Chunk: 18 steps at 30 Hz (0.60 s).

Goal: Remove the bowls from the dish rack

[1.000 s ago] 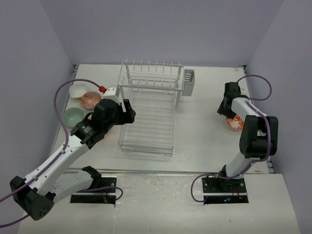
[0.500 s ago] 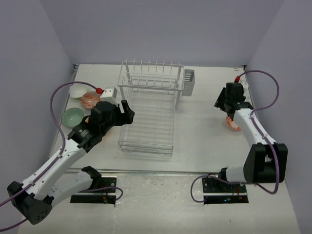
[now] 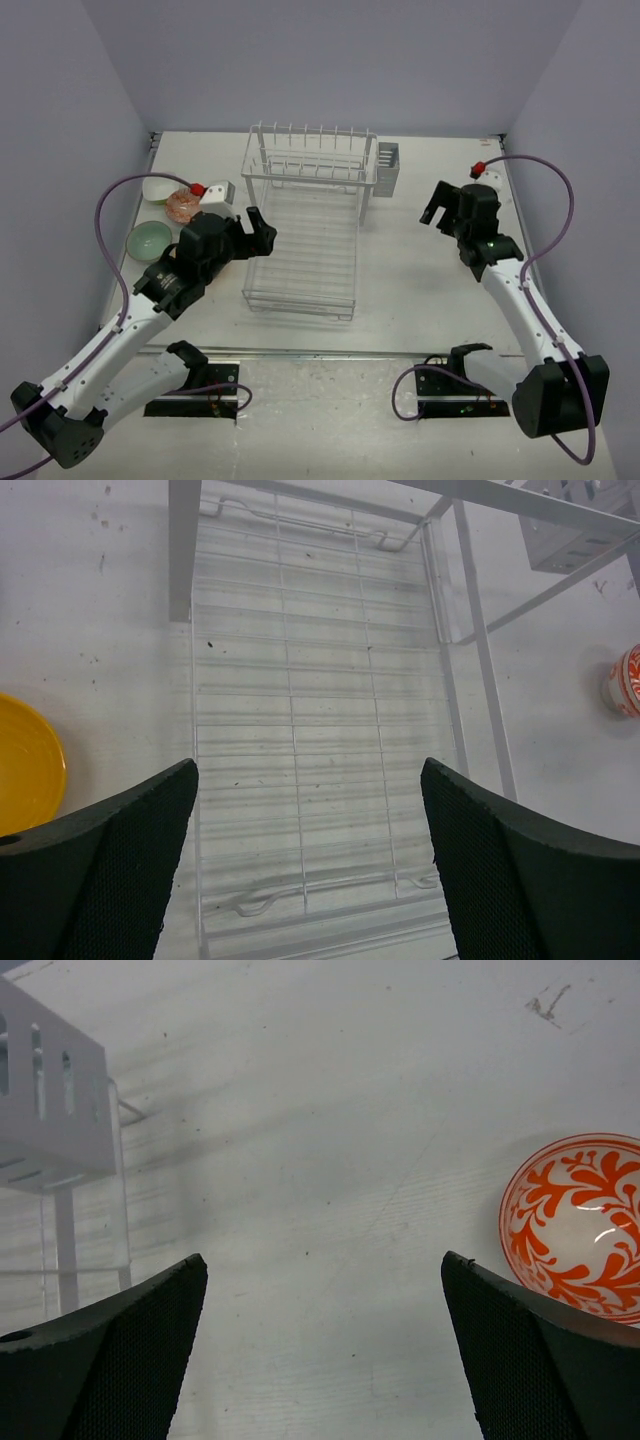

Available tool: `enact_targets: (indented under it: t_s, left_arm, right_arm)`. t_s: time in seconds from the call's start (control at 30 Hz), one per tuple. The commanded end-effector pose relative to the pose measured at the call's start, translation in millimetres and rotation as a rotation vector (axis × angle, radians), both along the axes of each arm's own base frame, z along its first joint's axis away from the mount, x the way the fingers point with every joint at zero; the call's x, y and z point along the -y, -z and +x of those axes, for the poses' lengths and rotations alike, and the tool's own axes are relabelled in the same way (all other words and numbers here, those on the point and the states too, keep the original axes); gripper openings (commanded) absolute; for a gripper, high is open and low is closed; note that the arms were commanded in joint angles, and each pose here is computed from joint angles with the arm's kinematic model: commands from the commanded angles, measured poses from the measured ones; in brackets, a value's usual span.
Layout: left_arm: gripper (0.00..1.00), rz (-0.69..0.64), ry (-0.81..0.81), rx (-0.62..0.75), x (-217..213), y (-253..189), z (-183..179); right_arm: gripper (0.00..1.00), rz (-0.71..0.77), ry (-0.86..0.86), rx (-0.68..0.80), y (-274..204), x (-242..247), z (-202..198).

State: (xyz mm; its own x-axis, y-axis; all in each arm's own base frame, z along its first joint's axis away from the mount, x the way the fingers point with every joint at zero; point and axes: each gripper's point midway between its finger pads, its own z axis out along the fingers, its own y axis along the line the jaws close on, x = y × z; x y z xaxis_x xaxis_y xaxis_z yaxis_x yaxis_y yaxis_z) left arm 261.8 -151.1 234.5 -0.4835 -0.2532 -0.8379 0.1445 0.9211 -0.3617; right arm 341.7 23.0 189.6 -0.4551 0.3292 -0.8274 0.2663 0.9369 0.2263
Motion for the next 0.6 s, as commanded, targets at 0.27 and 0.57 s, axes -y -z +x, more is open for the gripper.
enact_targets:
  t_s: [0.27,0.57]
  left_arm:
    - [1.0,-0.018,-0.028,0.035,-2,1,4]
    - [1.0,-0.024,-0.04,0.036,-4,4,4]
  right_arm:
    - [0.99,0.11,-0.244,0.168,-20,-59,-35]
    - [0.99,0.152,-0.359,0.225,-23,-79,-55]
